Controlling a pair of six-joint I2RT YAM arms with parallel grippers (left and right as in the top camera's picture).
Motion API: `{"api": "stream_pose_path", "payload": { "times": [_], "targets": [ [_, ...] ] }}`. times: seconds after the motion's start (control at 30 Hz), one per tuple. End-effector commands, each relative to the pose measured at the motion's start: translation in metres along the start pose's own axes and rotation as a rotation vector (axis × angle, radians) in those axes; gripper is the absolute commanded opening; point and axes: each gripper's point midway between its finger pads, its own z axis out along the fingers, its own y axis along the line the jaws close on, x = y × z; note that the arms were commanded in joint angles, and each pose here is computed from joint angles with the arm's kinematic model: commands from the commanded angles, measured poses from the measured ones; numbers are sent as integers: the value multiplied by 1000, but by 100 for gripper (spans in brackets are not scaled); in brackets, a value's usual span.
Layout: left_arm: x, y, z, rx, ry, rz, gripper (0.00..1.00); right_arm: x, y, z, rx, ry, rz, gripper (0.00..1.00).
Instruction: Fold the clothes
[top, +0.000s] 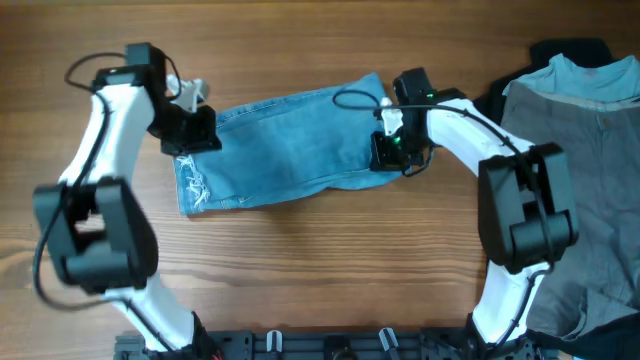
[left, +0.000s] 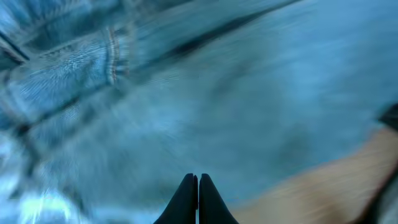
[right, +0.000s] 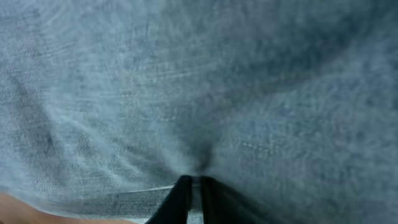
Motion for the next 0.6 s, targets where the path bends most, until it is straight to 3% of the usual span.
{"api": "stream_pose_path", "payload": {
  "times": [0.0,0.27,0.37,0.57],
  "targets": [
    [7,35,45,-82,121,-33,4,30,-27,50,48,145,153,4],
    [9,74,96,-177,194,-102,4,16,-9,14,26,55,38,7],
    [-5,49,61,-118,159,-103,4,3,13,-32,4,-66,-55,12],
    [-29,-30,-14,30,-25,22,5,-7,61,-90,-107,-243,-278,8]
  ]
}}
